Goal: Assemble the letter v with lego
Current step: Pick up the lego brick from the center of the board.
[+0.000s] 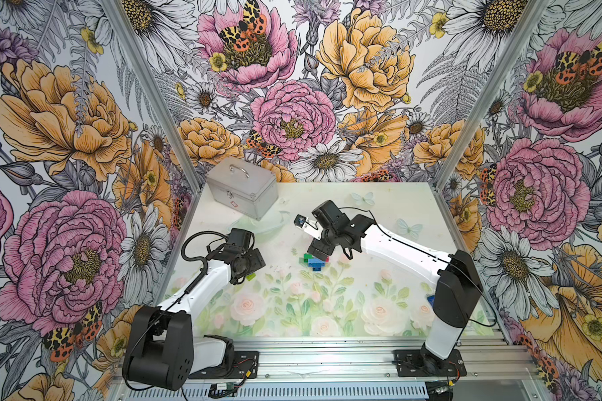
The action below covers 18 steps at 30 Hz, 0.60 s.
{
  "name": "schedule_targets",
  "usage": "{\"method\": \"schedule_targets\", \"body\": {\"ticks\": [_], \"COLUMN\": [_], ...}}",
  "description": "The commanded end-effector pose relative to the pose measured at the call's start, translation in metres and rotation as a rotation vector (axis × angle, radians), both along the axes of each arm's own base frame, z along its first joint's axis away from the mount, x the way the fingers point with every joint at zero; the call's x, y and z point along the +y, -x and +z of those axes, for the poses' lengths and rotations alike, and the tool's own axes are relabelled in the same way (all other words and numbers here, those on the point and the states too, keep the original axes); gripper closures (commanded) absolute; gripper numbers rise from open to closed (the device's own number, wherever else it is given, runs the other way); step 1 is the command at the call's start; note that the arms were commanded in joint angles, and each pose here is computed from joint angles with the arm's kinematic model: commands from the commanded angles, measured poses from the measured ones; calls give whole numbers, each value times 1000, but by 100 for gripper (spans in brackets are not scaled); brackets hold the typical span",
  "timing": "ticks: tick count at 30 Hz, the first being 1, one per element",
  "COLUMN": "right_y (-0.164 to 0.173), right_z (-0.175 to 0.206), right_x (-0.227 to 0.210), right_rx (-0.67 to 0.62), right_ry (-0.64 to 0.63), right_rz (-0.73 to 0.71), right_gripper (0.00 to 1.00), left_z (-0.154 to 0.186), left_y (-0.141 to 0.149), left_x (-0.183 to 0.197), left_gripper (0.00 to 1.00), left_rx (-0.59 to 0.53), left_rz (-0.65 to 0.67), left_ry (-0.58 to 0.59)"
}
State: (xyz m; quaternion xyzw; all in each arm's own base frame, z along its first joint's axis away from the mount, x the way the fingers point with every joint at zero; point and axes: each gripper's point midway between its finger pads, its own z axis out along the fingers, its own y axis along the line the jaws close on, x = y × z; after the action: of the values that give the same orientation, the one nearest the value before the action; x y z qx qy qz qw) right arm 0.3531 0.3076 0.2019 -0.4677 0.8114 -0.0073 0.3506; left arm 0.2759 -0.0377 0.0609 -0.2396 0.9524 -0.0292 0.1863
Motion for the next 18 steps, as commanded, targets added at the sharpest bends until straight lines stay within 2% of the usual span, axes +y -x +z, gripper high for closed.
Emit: {"method": "schedule_targets", "body": {"ticks": [1, 3, 4, 5, 8, 10, 13, 18], "right_y": [-20, -16, -14, -12, -4, 2, 13, 27], "right_z": [56, 60, 55, 49, 32, 26, 20, 9], "right_x": [-51, -79, -89, -97, -114, -120, -126, -132], "right_rx": [-148, -144, -122, -86, -5, 0, 7, 23], "right_ry": [-241, -335, -360, -396, -474, -497, -523, -524], "right_rz": [-455, -576, -610, -635, -696, -713, -715, -702], "right_gripper": [1, 1, 1, 0, 1, 1, 1, 1], "left_z": [-5, -7, -8, -7, -10, -19, -27, -28], "left_y": [9, 7, 6, 3, -3, -1, 2, -3], "left_x": [15, 17, 14, 11, 2, -1, 2, 7], "left_gripper": [16, 18, 23, 28, 30, 35, 33, 32], "left_rx": [56, 61, 64, 62, 74, 103, 119, 112], "left_rz": [-16, -35, -53, -77, -115, -82, 1, 51], "left_ry": [-116, -154, -158, -175, -207, -186, -184, -214]}}
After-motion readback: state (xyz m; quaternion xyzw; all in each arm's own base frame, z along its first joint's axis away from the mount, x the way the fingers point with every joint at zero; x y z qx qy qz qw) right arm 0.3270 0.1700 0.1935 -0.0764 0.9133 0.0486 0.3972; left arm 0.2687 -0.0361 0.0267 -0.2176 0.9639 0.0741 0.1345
